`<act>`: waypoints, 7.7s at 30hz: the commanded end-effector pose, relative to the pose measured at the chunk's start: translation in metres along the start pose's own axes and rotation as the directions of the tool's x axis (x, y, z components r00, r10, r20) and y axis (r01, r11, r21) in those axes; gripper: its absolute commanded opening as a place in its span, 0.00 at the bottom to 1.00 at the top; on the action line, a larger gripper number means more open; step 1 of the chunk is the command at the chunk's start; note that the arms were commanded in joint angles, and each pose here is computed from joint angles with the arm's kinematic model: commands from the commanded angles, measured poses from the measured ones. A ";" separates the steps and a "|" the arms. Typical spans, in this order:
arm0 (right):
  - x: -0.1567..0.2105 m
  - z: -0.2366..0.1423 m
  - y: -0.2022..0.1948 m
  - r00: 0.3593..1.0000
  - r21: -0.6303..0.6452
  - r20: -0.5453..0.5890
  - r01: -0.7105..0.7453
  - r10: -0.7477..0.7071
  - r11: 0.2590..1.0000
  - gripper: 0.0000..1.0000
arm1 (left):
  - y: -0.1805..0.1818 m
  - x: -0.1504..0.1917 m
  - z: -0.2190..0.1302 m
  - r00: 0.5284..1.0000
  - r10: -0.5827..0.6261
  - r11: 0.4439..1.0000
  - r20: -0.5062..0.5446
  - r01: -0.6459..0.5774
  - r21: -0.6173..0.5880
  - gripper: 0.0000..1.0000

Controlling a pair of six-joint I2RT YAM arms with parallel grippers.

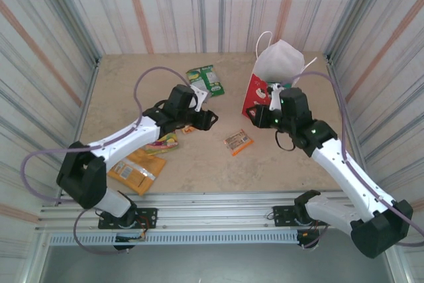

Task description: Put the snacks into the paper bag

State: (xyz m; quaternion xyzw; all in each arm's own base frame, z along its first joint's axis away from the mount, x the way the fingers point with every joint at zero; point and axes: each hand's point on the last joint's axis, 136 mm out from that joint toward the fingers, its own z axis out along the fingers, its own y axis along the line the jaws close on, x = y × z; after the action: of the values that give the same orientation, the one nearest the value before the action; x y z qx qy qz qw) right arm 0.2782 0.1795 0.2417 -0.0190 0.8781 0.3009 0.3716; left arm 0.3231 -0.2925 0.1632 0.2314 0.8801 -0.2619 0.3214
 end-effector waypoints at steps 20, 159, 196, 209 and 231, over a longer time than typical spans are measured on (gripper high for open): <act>0.130 0.051 -0.063 0.819 0.006 -0.186 -0.552 0.543 0.834 0.48 | -0.021 0.049 0.116 0.941 -0.077 0.966 -0.329 0.151 0.208 0.38; -0.151 0.106 -0.019 0.954 0.211 -0.222 0.247 -0.200 0.946 0.00 | -0.034 -0.053 -0.036 0.997 0.075 0.996 0.023 -0.076 0.053 0.67; -0.091 -0.012 0.063 0.862 0.156 -0.145 0.504 -0.485 0.849 0.46 | 0.006 -0.018 -0.064 0.983 -0.182 0.982 -0.004 0.182 -0.050 0.68; -0.006 0.074 0.127 0.802 -0.037 -0.184 0.572 -0.568 0.819 0.44 | 0.098 0.042 -0.052 0.837 -0.545 0.828 0.054 0.547 -0.122 0.65; 0.060 0.245 0.085 0.769 -0.028 -0.399 0.534 -0.499 0.845 0.38 | 0.162 0.065 0.029 0.746 -0.666 0.729 -0.001 0.651 -0.210 0.60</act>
State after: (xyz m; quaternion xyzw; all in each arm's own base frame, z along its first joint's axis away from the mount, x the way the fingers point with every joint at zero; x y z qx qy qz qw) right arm 0.3587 0.3884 0.1176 -0.3235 0.9014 0.1250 0.2592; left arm 0.3741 -0.1729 0.0450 -0.1086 0.9415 -0.2581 0.1876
